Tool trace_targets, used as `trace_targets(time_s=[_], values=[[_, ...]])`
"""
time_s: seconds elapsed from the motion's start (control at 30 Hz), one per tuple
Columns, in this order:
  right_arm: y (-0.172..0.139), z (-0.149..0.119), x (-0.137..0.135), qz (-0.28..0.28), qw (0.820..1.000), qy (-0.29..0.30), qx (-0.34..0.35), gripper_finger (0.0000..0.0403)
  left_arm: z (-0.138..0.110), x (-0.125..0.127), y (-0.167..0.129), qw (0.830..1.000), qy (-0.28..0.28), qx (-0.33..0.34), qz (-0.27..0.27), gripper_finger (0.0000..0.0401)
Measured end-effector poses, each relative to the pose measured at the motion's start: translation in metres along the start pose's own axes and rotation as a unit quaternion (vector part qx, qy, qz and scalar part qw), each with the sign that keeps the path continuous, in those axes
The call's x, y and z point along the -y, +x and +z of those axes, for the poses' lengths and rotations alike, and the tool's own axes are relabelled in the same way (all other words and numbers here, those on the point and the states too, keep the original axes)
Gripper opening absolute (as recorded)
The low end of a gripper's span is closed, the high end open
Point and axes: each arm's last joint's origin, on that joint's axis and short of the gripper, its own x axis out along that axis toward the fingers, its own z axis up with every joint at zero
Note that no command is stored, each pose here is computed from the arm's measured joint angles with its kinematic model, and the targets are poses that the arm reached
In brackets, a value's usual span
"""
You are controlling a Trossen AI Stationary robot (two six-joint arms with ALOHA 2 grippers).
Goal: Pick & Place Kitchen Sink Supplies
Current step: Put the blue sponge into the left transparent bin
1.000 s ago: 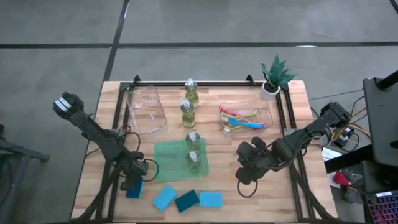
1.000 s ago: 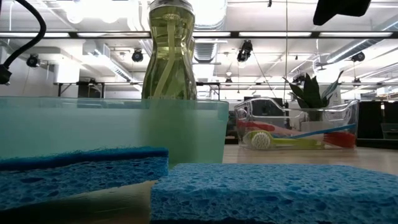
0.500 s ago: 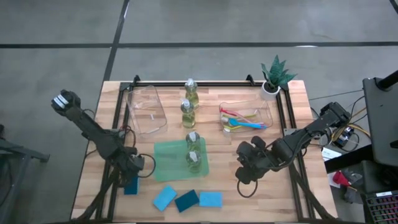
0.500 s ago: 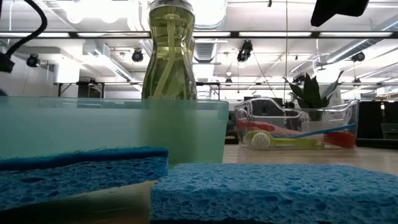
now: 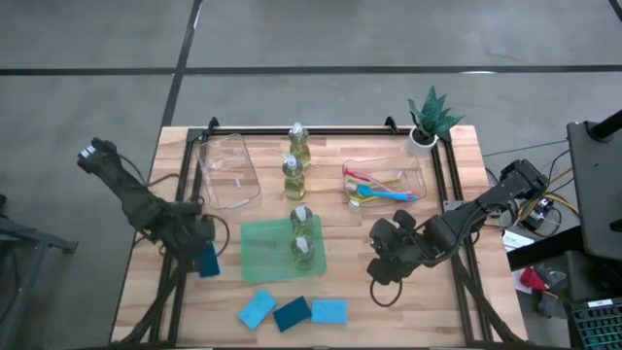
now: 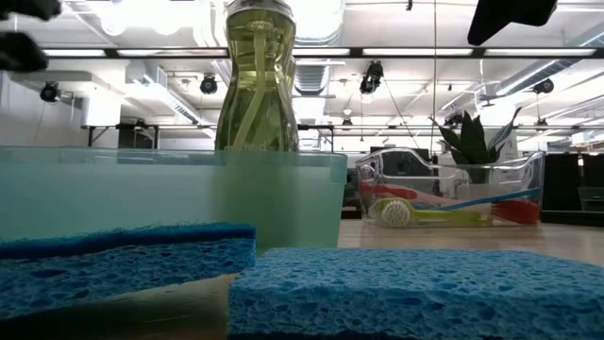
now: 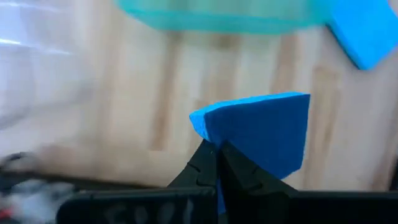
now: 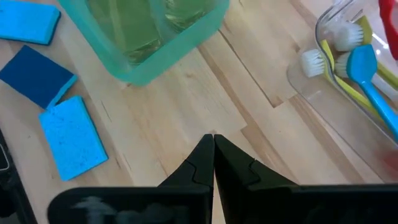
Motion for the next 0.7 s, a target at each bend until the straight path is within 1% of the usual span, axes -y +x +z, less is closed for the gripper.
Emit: trace_targets(time_s=[0.13, 0.2, 0.27, 0.47, 0.53, 0.6, 0.7], values=[[0.0, 0.001, 0.0, -0.008, 1.0, 0.0, 0.014, 0.0008, 0.01, -0.01, -0.03, 0.998, -0.026, 0.033, 0.042, 0.0], [0.0, 0.001, 0.001, -0.012, 1.0, -0.001, 0.02, 0.0008, 0.016, -0.016, -0.042, 0.997, -0.035, 0.051, 0.054, 0.0], [0.0, 0.001, 0.001, -0.012, 1.0, -0.002, 0.021, 0.0008, 0.022, -0.022, -0.053, 0.995, -0.038, 0.067, 0.066, 0.0], [0.0, 0.002, 0.001, -0.016, 0.999, 0.0, 0.029, 0.0008, 0.042, -0.045, -0.082, 0.986, -0.036, 0.099, 0.127, 0.0], [0.0, 0.002, 0.001, -0.018, 0.999, 0.002, 0.032, 0.0008, 0.051, -0.054, -0.091, 0.981, -0.048, 0.111, 0.15, 0.0], [0.0, 0.002, 0.001, -0.018, 0.999, 0.001, 0.032, 0.0008, 0.06, -0.065, -0.096, 0.977, -0.058, 0.107, 0.175, 0.0], [0.0, 0.002, 0.001, -0.018, 0.999, 0.002, 0.032, 0.0008, 0.073, -0.085, -0.099, 0.972, -0.066, 0.081, 0.212, 0.0]])
